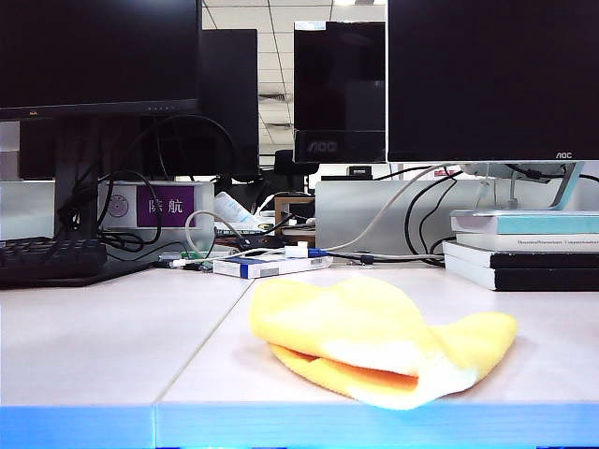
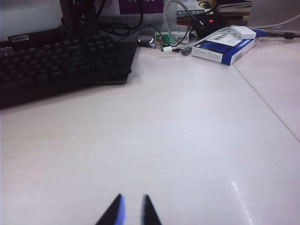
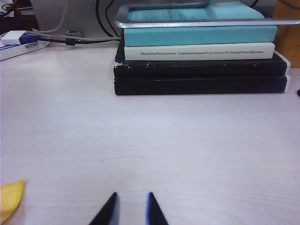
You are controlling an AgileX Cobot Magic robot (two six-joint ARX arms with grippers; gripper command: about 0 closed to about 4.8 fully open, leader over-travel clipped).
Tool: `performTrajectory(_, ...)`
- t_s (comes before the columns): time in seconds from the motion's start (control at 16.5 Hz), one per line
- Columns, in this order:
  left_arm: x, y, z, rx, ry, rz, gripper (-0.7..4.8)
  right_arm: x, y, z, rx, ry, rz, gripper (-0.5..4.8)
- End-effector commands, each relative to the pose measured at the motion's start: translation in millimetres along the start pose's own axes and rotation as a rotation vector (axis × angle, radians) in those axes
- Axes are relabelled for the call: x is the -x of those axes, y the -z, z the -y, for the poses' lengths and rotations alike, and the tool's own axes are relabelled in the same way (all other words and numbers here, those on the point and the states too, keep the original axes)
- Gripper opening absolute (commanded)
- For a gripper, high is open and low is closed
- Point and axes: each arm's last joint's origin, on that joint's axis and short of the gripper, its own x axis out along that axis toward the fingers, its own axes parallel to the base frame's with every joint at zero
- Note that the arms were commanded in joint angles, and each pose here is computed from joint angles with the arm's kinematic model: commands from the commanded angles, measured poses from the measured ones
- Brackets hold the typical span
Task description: Wipe the table from front to back using the rag.
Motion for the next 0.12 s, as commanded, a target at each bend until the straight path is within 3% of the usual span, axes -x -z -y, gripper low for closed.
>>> performTrajectory(0.06,-0.1,1.8,0.1,0.003,0.002,-0.014,0.61,-0.6,1.2,0.1,-0.004,0.002,0.005,0.83)
performTrajectory(0.12,-0.1,1.8,0.1,0.003,0.001,-0.014,0.61,-0.6,1.2,0.1,-0.004,0.002,0.005,0.83)
